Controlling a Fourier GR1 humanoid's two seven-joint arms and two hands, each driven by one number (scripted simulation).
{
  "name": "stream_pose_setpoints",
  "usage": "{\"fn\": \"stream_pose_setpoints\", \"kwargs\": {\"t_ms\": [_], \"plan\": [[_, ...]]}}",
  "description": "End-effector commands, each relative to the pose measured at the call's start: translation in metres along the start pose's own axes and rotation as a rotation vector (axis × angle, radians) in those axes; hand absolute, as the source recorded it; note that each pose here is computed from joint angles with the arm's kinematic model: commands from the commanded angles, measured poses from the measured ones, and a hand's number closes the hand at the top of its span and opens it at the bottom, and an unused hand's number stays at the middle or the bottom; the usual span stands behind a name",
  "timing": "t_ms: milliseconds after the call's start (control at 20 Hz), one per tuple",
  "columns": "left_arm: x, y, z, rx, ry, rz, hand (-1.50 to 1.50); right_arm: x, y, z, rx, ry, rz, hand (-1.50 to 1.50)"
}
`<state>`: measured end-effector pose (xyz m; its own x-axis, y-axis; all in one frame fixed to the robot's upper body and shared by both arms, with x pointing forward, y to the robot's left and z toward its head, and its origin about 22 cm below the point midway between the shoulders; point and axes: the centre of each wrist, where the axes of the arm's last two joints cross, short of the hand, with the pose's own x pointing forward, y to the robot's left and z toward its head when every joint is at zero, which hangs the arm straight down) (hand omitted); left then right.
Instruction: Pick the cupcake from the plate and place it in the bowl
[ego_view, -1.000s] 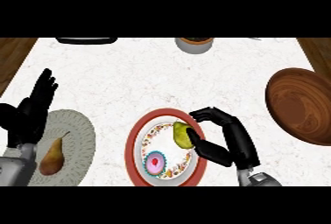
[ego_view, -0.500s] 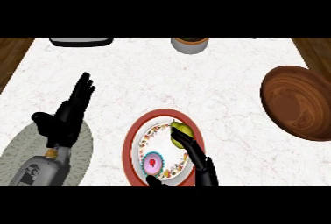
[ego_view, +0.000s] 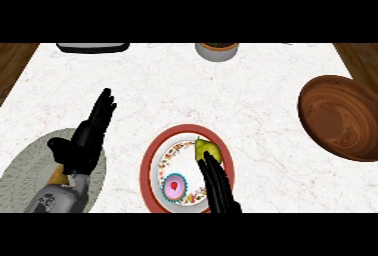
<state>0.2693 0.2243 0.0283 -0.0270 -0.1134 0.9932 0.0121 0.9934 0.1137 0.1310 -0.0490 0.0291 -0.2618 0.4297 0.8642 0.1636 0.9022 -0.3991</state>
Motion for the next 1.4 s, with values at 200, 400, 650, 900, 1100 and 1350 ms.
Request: {"fn": "stream_pose_setpoints", "kwargs": {"t_ms": [200,400,650,900,1100,1350], "plan": [[-0.004,0.006,-0.008,0.002,0.001,-0.005,0.00,0.042,-0.016,-0.017,0.138,0.227,0.053,-1.50],[0.007,-0.010,-0.007,-0.025,-0.006,0.008,0.00,0.051,-0.017,-0.027,0.235,0.337,0.146,-1.50],[0.014,-0.015,-0.006,-0.037,0.005,-0.003,0.00,0.045,-0.006,-0.037,0.327,0.458,0.216,-1.50],[-0.011,-0.019,-0.005,0.012,0.015,-0.005,0.00,0.044,0.008,-0.042,0.318,0.461,0.165,-1.50],[0.006,-0.016,-0.005,-0.018,-0.009,0.002,0.00,0.040,-0.003,-0.040,0.345,0.441,0.134,-1.50],[-0.001,-0.016,0.003,-0.004,-0.001,-0.002,0.00,0.031,0.002,-0.029,0.309,0.424,0.046,-1.50]]}}
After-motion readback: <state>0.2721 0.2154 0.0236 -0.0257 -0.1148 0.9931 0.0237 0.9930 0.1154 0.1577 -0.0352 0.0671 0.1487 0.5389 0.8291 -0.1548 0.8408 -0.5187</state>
